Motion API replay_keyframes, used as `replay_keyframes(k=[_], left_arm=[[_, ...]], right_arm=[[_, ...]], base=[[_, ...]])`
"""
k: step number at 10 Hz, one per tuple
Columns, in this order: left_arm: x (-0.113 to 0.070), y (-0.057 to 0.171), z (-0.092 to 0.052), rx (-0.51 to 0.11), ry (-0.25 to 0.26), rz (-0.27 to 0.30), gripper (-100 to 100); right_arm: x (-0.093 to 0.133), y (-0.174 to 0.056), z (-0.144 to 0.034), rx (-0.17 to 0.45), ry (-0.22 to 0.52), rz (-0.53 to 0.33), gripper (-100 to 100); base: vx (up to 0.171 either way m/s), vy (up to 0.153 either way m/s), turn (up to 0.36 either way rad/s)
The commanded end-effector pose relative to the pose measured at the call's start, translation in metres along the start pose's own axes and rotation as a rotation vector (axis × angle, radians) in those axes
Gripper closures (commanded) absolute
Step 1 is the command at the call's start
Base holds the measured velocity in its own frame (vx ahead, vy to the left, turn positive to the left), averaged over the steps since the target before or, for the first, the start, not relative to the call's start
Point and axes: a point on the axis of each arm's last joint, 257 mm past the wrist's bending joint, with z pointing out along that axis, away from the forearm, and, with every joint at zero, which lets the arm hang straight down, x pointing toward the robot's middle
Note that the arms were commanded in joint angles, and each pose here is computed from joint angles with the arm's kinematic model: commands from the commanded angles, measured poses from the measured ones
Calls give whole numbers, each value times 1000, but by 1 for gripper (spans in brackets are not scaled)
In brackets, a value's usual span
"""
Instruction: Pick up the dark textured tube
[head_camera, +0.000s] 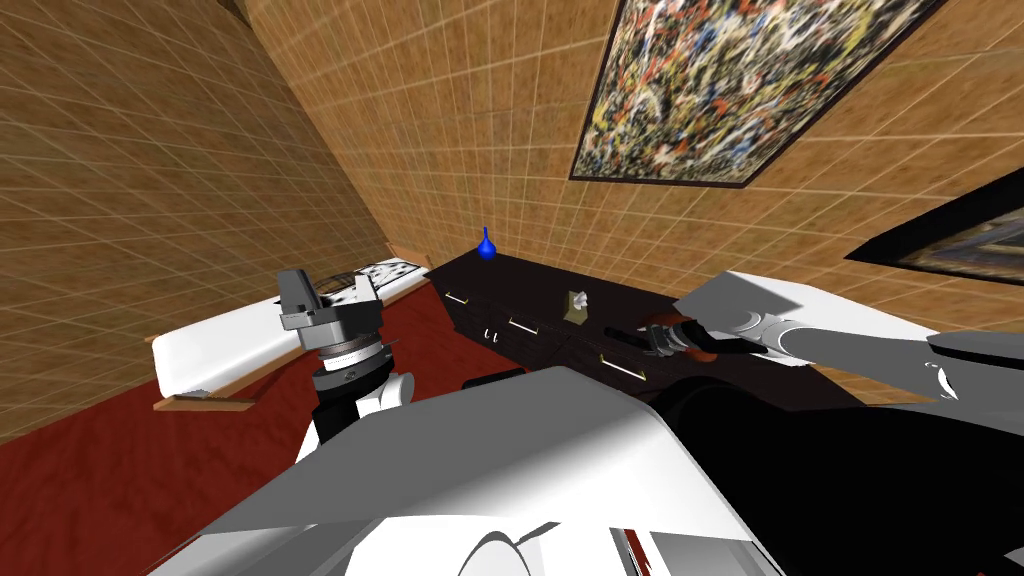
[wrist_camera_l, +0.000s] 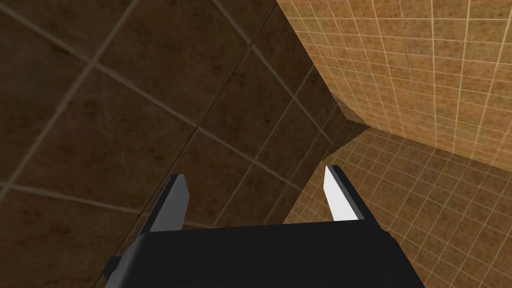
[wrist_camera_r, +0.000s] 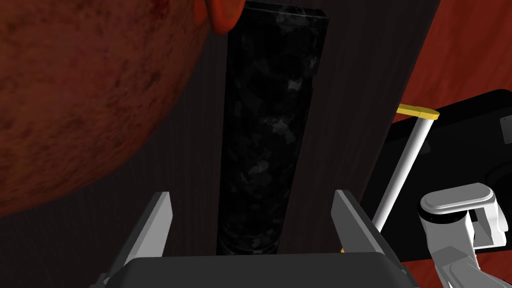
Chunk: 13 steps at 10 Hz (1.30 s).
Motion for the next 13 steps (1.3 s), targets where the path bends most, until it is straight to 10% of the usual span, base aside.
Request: replay_keyframes(k=[1, 2, 3, 6, 7, 11, 12, 13], left_arm=[[0, 0, 0, 0, 0, 0, 0], [0, 0, 0, 0, 0, 0, 0], [0, 0, 0, 0, 0, 0, 0], [0, 0, 0, 0, 0, 0, 0], [0, 0, 0, 0, 0, 0, 0], [0, 0, 0, 0, 0, 0, 0], [0, 0, 0, 0, 0, 0, 0], [0, 0, 0, 0, 0, 0, 0]], right_arm=[[0, 0, 0, 0, 0, 0, -100], [1, 1, 0, -2, 2, -1, 0], [8, 15, 8, -2, 6, 13, -100], [12, 25, 12, -4, 8, 23, -100], [12, 25, 13, -2, 9, 23, 100], [12, 27, 13, -6, 8, 26, 100], [12, 27, 13, -7, 8, 26, 0], [6, 12, 6, -2, 5, 10, 100]], base=[[21, -1, 17], [0, 0, 0], [27, -13, 96], [32, -22, 67], [0, 0, 0], [0, 1, -3], [0, 0, 0], [-20, 14, -121]])
